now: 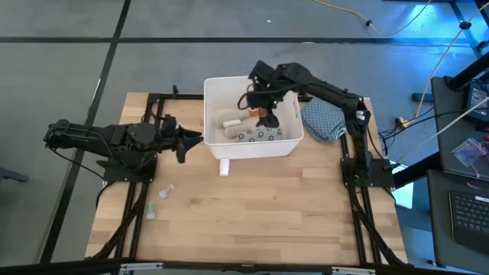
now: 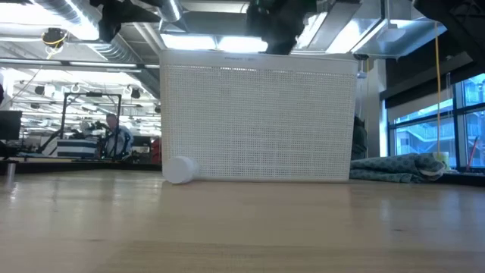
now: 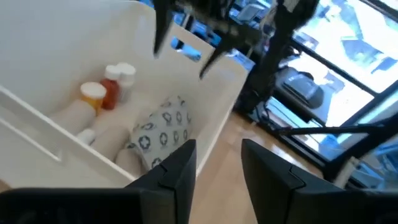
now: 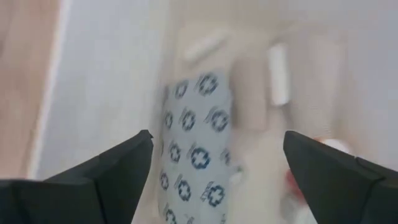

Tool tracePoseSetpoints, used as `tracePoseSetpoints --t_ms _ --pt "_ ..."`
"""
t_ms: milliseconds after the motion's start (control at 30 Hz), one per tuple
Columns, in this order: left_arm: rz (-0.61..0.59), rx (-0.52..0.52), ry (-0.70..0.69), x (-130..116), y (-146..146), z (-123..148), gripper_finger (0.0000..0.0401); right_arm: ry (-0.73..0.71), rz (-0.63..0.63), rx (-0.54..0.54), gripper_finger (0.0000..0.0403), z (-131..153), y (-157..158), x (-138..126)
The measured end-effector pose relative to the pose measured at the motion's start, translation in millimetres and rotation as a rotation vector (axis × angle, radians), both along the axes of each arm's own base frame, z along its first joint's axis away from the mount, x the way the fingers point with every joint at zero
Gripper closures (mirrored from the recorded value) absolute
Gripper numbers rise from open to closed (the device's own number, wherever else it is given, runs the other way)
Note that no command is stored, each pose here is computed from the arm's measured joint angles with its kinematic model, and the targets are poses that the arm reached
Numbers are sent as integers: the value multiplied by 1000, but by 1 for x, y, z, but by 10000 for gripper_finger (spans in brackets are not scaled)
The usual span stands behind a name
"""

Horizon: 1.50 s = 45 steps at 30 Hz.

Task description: Pick & place medical supplies in basket/bin

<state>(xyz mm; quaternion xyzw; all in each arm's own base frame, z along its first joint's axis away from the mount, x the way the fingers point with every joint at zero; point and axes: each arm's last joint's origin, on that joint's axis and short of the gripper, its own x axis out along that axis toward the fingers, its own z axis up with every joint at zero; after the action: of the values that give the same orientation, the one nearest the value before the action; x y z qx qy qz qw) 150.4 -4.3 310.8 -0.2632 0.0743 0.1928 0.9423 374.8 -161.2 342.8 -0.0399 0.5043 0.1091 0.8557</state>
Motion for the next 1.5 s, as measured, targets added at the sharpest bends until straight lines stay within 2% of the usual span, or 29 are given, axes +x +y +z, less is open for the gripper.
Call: tracePoseSetpoints --t_ms 167,267,367,467,600,767,933,1000,1133,1233,1333,1500 --pt "-66 -26 16 0 -2 -2 278 -122 -11 -27 43 48 17 -3" --pt "-130 11 83 4 -6 -8 278 -217 -31 -8 43 68 35 -5" --pt "-211 56 124 11 -11 -12 278 -244 9 1 43 78 62 -4" --pt "-292 49 132 18 -16 -14 278 -232 65 30 43 80 95 -1" --pt "-303 13 122 22 -18 -15 278 -219 86 51 43 83 140 2" --pt "-309 -14 127 22 -19 -16 278 -174 75 47 43 78 192 3" --pt "-275 -47 118 22 -18 -16 278 -93 85 165 43 65 230 2" --pt "-276 -60 116 22 -18 -16 275 -42 107 217 43 55 241 2" --pt "-337 -107 118 22 -20 -16 255 43 66 239 43 23 255 8" --pt "-358 -104 127 22 -21 -17 228 64 26 258 43 3 260 12" --pt "-382 -112 129 22 -21 -17 203 8 -70 269 43 -8 262 9" --pt "-464 -193 148 21 -24 -19 185 -197 -303 246 43 -6 262 -24"
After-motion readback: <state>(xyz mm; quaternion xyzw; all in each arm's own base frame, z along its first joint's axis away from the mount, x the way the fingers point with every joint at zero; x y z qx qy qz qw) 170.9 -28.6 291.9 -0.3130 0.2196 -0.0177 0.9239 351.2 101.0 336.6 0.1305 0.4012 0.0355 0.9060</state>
